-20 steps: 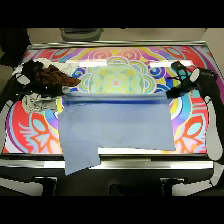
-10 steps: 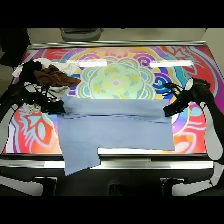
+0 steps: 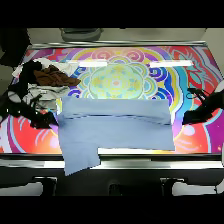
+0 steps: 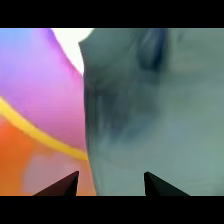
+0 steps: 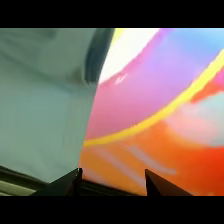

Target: Fold the shirts.

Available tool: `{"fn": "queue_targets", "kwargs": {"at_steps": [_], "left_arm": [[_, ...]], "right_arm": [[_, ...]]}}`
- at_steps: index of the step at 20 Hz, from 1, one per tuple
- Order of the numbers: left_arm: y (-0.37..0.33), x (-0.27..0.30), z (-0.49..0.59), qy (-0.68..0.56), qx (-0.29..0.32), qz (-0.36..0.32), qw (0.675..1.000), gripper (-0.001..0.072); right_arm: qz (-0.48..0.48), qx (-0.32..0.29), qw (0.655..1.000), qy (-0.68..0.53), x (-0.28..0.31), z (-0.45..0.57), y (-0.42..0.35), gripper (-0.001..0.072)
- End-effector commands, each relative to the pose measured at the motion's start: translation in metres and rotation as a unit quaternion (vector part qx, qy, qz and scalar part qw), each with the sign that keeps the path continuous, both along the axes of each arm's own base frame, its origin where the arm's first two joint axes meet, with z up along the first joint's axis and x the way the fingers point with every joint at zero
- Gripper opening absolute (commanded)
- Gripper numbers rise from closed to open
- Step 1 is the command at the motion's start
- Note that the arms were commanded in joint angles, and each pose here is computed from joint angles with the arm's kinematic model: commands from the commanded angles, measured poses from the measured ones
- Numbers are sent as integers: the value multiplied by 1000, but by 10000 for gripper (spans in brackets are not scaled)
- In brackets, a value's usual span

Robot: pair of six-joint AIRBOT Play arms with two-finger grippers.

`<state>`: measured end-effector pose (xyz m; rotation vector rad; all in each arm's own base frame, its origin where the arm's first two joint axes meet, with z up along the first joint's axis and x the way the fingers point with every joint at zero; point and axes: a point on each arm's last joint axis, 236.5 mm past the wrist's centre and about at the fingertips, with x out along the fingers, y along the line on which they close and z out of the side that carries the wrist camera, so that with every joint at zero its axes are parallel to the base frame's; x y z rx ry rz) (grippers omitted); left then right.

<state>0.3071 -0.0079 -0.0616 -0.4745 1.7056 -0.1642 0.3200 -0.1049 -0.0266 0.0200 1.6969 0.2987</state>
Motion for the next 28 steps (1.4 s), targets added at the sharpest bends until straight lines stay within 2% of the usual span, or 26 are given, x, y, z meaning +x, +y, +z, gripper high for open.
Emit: {"fn": "queue_targets", "kwargs": {"at_steps": [1,4,9,11,12,13,14,17,22,25,26,28], "left_arm": [[-37,-86,-33,22,-54,15,998,508],[-57,-126,-46,21,-70,29,997,507],[-65,-144,-59,26,-75,39,996,485],[-61,-137,-63,18,-63,58,996,306],[-60,-134,-64,14,-59,65,996,220],[-59,-133,-65,11,-57,66,996,74],[-58,-132,-65,8,-55,67,996,34],[-57,-130,-66,4,-54,65,996,33],[-57,-130,-65,-2,-56,55,997,33],[-58,-128,-65,-6,-57,56,997,33],[-57,-127,-65,-7,-56,56,997,33],[-56,-125,-66,-12,-53,59,997,33]], "right_arm": [[-25,31,999,33,-38,-12,5,503],[-18,47,998,47,-52,-22,15,503],[-16,41,999,29,-53,-20,17,517],[-18,39,999,23,-62,-24,21,519],[-18,42,999,30,-71,-29,26,550],[-14,51,998,40,-81,-34,32,564],[-11,69,996,50,-91,-41,42,574],[-26,112,993,39,-95,-60,68,574],[-62,95,993,24,-87,-76,65,572],[-74,110,990,46,-96,-85,73,570],[-75,113,989,52,-99,-88,75,538],[-76,113,989,54,-100,-88,75,379]]}}
